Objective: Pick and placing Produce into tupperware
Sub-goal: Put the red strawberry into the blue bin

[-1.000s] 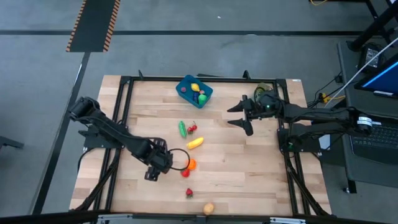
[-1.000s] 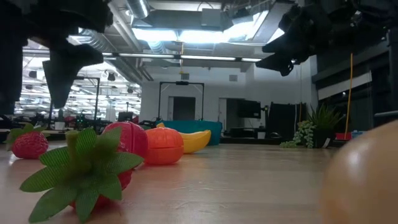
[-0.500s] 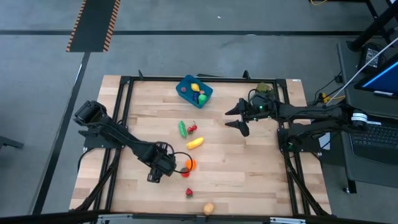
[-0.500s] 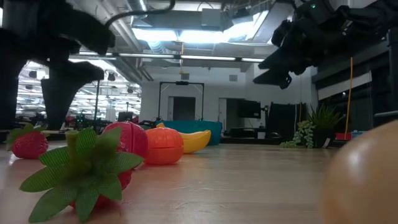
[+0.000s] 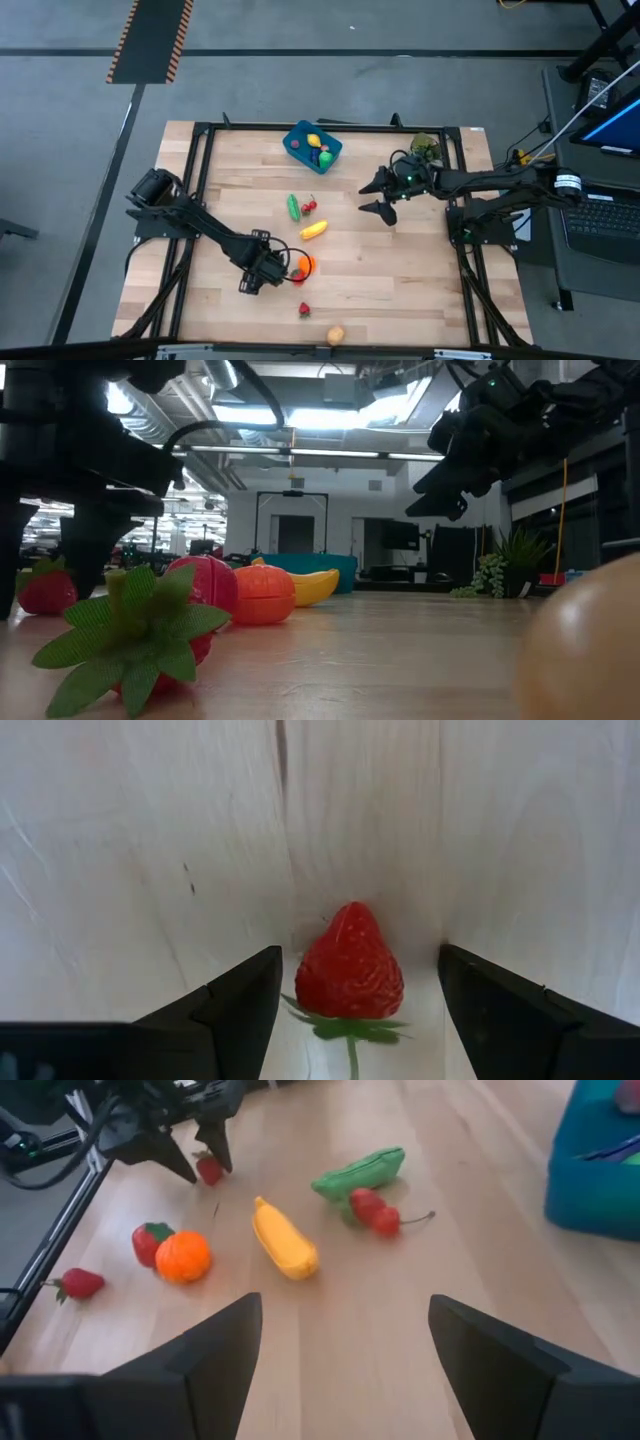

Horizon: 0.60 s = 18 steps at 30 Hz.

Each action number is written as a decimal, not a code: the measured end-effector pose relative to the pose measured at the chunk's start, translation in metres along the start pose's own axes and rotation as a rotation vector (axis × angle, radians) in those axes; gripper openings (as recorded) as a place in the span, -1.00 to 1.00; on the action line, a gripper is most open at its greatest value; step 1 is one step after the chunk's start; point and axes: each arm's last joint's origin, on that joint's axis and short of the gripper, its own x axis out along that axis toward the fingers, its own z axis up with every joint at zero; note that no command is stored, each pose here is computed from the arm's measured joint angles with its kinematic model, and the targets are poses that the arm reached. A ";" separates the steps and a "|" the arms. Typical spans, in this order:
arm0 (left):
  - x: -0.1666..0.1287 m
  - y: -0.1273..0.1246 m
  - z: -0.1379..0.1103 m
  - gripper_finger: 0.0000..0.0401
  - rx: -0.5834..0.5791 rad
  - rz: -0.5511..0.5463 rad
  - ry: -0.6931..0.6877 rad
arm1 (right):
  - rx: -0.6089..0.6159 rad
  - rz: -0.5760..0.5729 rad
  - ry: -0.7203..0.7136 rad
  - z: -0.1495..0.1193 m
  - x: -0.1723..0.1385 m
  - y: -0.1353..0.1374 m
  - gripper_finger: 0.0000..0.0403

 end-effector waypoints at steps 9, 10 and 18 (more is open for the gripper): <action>0.001 0.000 0.000 0.26 -0.079 0.000 0.010 | -0.013 0.021 0.010 -0.001 0.002 0.005 0.43; 0.002 0.000 0.000 0.23 -0.088 -0.001 0.011 | -0.014 0.023 0.011 -0.002 0.002 0.006 0.43; 0.002 0.000 0.000 -0.18 -0.156 -0.016 0.017 | -0.022 0.038 0.016 -0.002 0.003 0.010 0.43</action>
